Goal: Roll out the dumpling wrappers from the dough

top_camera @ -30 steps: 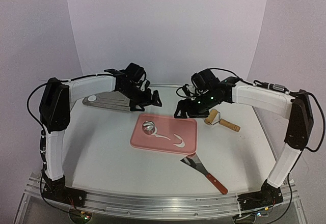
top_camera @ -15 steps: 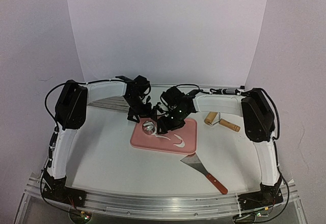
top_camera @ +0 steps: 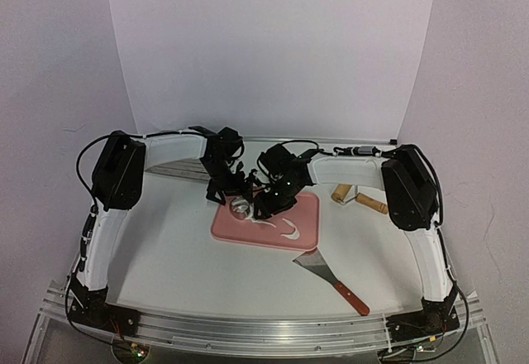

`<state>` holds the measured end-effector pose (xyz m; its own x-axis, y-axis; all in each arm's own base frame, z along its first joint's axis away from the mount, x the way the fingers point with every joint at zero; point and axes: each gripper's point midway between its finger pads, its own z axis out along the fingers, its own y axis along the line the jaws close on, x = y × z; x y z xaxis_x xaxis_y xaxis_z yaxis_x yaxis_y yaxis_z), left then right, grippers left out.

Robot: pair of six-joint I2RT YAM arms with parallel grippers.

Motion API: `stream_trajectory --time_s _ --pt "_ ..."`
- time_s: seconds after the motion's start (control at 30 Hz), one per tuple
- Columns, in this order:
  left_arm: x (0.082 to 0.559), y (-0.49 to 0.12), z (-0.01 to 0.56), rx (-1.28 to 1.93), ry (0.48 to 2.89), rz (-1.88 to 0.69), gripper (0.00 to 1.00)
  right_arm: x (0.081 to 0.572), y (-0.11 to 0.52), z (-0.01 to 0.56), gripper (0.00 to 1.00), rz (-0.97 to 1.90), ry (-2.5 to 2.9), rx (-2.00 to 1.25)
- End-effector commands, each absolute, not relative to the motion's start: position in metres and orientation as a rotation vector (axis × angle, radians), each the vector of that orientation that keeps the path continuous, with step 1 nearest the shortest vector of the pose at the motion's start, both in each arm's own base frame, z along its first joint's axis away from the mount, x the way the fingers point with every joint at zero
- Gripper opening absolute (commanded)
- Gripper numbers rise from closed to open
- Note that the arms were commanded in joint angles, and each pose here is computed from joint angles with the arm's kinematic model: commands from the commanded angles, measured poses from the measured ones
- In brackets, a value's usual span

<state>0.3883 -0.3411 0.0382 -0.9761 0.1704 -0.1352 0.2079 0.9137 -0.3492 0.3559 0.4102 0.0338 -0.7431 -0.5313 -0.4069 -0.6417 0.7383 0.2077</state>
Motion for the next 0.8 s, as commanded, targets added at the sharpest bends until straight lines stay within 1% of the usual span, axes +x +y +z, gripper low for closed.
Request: stream_trajectory --time_s 0.0,0.33,0.5,0.6,0.77 --pt "0.385 -0.354 0.044 0.332 2.959 -0.631 0.93 0.345 0.418 0.013 0.53 0.481 2.645 -0.980" --pt "0.382 -0.346 0.033 0.282 2.994 -0.582 0.81 0.334 0.410 -0.003 0.51 0.415 2.672 -1.003" --pt "0.380 -0.338 0.032 0.228 3.000 -0.541 0.75 0.329 0.399 0.003 0.51 0.394 2.684 -0.939" --pt "0.378 -0.336 0.031 0.208 3.001 -0.536 0.73 0.328 0.397 0.011 0.52 0.411 2.668 -0.912" --pt "0.377 -0.334 0.030 0.189 3.005 -0.537 0.72 0.321 0.394 0.008 0.52 0.408 2.668 -0.939"
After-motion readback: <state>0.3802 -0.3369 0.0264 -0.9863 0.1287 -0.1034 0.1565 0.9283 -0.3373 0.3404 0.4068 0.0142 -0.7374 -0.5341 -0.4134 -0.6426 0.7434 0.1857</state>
